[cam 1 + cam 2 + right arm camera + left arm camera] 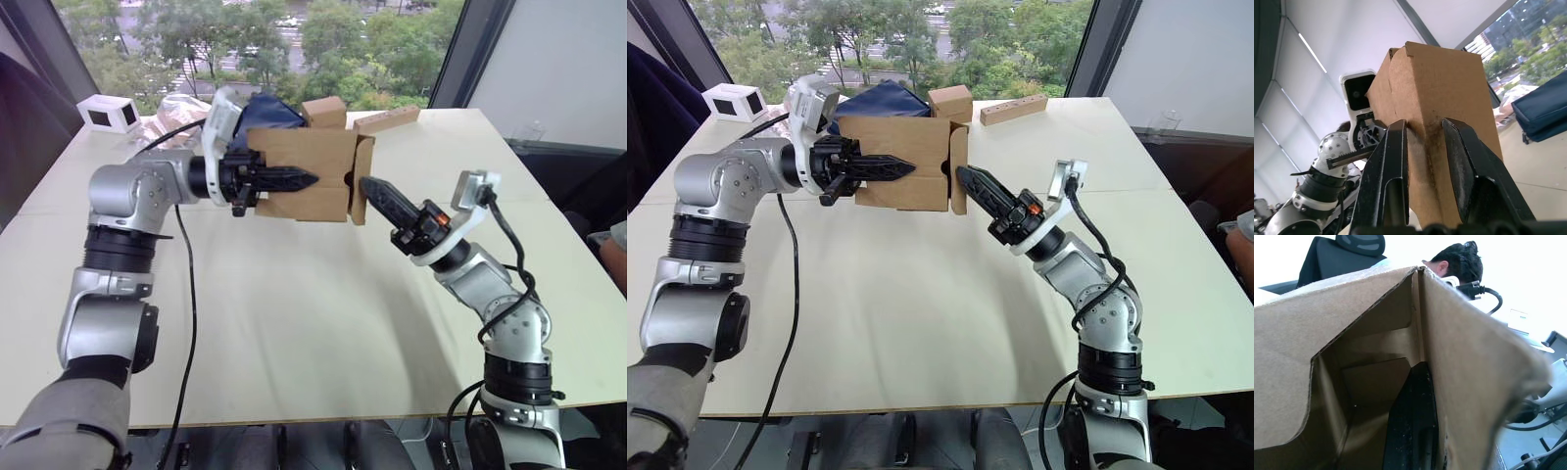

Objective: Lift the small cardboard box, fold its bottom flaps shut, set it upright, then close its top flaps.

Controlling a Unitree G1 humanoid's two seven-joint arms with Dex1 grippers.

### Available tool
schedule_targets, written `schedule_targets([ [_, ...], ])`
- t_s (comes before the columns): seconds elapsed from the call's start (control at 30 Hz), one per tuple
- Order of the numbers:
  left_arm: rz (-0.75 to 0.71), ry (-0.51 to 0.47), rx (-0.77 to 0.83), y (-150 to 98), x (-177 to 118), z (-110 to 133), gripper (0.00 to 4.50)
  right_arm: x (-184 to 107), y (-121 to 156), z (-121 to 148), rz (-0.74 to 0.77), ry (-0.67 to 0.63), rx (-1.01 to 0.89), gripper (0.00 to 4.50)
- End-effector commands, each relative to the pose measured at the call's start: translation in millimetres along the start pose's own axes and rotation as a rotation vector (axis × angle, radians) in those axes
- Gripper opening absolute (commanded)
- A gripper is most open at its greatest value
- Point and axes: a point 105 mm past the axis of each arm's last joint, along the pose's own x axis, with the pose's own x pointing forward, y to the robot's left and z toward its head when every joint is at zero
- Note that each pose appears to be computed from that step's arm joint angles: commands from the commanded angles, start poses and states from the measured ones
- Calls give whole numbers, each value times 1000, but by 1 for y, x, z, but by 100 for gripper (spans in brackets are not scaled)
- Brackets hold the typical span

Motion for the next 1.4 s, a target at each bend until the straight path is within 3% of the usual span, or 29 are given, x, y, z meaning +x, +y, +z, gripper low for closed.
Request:
schedule_targets([
  [0.03, -22, -40, 65, -9, -1, 20, 0, 3, 2, 3, 4, -26, -20, 114],
  [0.4, -20, -69, 61, -8, 4, 19, 0, 13, 1, 2, -3, -64, -15, 114],
  [0.97, 4, -115, 43, 3, 11, 17, 0, 22, 35, -19, 77, -76, 128, 114],
  [1.4, -2, -136, 27, 3, 15, 14, 0, 36, 37, -24, 42, -105, 106, 114],
])
